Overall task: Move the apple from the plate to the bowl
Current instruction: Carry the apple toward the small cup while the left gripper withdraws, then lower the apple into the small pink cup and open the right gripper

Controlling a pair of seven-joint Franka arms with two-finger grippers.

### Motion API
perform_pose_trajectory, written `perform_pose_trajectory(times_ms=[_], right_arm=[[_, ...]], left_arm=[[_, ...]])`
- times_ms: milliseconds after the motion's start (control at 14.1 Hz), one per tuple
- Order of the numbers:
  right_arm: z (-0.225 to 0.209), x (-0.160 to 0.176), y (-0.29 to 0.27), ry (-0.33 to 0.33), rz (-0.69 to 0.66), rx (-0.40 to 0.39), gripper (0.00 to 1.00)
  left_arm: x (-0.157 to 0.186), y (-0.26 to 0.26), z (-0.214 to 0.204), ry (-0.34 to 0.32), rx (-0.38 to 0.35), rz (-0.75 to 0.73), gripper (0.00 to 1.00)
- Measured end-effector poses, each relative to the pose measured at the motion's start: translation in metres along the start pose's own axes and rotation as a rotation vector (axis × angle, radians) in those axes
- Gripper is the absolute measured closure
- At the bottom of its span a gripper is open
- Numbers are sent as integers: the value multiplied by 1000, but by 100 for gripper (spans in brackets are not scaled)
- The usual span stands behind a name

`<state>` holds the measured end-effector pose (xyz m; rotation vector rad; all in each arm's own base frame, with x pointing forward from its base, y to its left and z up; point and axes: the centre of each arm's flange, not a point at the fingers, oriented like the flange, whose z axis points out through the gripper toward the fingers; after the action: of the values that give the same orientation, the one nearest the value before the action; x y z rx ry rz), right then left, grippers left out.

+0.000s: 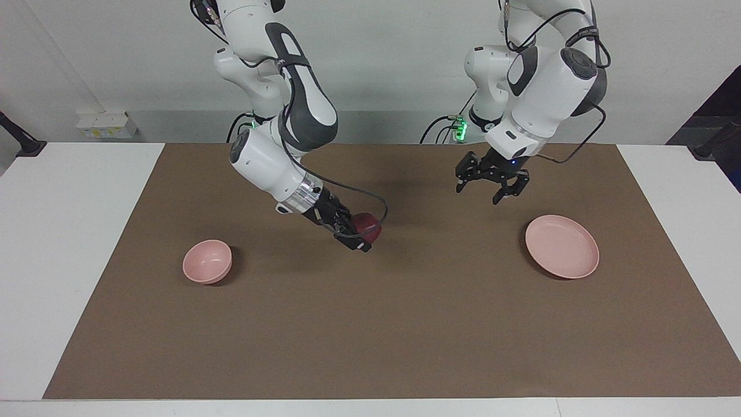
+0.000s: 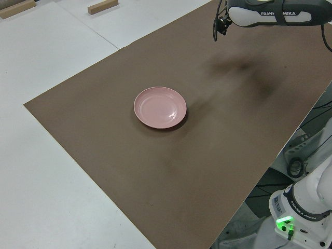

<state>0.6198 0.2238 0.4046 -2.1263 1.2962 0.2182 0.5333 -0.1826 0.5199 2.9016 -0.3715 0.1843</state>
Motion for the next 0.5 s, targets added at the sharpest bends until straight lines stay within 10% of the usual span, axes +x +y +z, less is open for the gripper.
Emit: perform_pose_trajectory(times_ms=[497], right_arm=[[-43,66,3,253,-404,-148,19]], left_arm=[[-2,-54,-129,-36,149,-45,0]])
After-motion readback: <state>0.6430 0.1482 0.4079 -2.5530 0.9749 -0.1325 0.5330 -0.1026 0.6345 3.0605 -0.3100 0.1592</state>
